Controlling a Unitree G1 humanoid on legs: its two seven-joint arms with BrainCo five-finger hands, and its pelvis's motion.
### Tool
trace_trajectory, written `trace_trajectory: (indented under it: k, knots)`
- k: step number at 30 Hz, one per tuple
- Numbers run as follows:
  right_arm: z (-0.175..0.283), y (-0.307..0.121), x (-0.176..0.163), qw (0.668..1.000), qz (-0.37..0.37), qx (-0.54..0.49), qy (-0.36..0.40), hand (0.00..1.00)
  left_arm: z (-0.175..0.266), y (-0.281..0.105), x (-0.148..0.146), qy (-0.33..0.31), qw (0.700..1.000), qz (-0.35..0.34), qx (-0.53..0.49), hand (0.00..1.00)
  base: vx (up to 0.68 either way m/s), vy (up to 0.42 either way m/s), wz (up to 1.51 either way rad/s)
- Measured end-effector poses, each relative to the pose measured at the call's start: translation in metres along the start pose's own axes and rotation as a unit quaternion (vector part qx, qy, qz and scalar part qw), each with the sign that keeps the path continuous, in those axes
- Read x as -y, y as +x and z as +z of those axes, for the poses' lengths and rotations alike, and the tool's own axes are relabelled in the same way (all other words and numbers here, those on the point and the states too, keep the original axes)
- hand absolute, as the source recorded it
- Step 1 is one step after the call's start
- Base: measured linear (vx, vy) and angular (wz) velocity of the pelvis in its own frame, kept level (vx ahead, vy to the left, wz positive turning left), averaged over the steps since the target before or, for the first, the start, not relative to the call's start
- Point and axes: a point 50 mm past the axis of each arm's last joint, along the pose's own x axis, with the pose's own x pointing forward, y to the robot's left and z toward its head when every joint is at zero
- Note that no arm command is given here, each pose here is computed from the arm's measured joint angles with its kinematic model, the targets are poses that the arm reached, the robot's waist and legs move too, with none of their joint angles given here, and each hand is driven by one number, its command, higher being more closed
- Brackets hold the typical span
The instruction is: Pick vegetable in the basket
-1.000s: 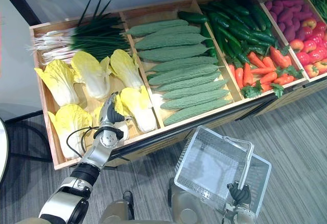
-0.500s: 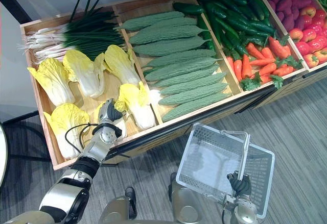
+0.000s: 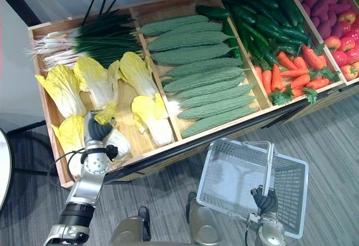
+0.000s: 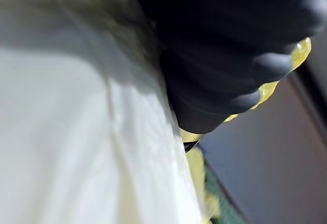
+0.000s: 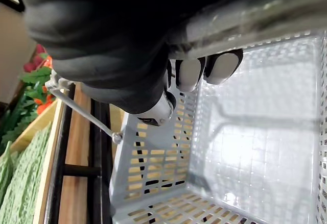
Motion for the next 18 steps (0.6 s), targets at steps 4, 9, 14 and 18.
trace_trajectory:
  k: [4, 9, 14, 18]
  knots:
    - [0.000, -0.002, 0.004, 1.000, -0.007, -0.003, 0.001, 1.00, 0.027, -0.013, -0.006, -0.077, 0.996, 0.025, 0.038, 1.00, -0.06, 0.003, -0.28]
    - [0.007, -0.003, 0.011, 1.000, -0.025, 0.008, 0.009, 1.00, 0.047, -0.024, 0.000, -0.150, 0.987, 0.002, 0.064, 1.00, -0.03, 0.020, -0.65]
    - [0.039, -0.012, 0.011, 0.996, -0.027, 0.079, 0.021, 1.00, 0.065, -0.035, 0.023, -0.196, 0.974, -0.077, 0.087, 1.00, -0.04, 0.051, -1.16]
    - [0.057, -0.007, -0.007, 0.993, -0.009, 0.117, 0.018, 1.00, 0.076, -0.046, 0.040, -0.224, 0.961, -0.133, 0.092, 1.00, -0.03, 0.077, -1.52]
